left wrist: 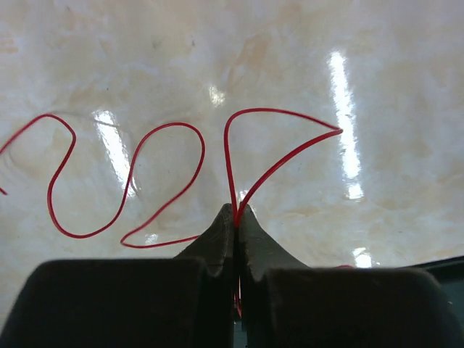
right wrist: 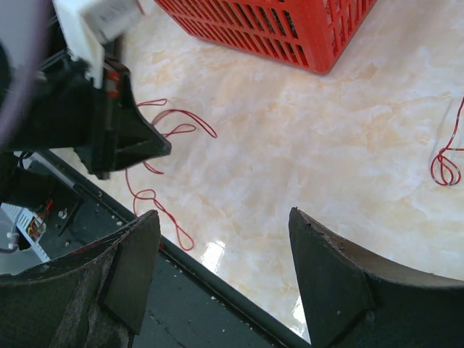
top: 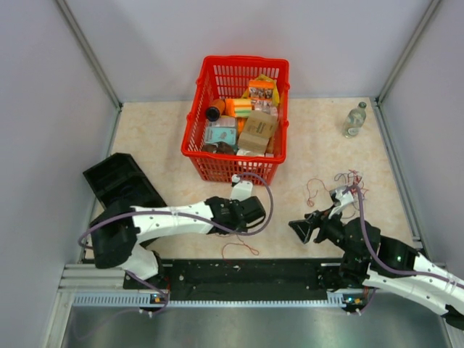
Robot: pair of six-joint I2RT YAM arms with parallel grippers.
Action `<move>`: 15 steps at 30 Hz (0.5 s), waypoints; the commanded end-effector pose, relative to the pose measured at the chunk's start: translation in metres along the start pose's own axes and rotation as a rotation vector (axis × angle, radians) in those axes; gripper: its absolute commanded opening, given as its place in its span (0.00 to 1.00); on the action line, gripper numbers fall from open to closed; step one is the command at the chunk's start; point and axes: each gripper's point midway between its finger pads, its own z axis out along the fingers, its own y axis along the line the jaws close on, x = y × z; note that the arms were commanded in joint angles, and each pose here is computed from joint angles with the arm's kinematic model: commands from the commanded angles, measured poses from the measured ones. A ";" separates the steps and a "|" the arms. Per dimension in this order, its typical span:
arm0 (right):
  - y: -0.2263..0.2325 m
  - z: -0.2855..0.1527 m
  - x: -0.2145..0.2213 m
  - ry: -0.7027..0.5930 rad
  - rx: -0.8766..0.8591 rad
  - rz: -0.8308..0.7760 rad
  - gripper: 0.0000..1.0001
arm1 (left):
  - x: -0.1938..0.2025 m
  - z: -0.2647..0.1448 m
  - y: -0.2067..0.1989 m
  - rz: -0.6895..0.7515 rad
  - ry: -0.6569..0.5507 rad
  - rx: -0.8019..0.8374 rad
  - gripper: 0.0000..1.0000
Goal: Untangle the cables
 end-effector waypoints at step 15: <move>0.021 0.018 0.008 0.055 -0.067 -0.037 0.71 | -0.080 -0.101 0.008 -0.075 -0.266 0.645 0.00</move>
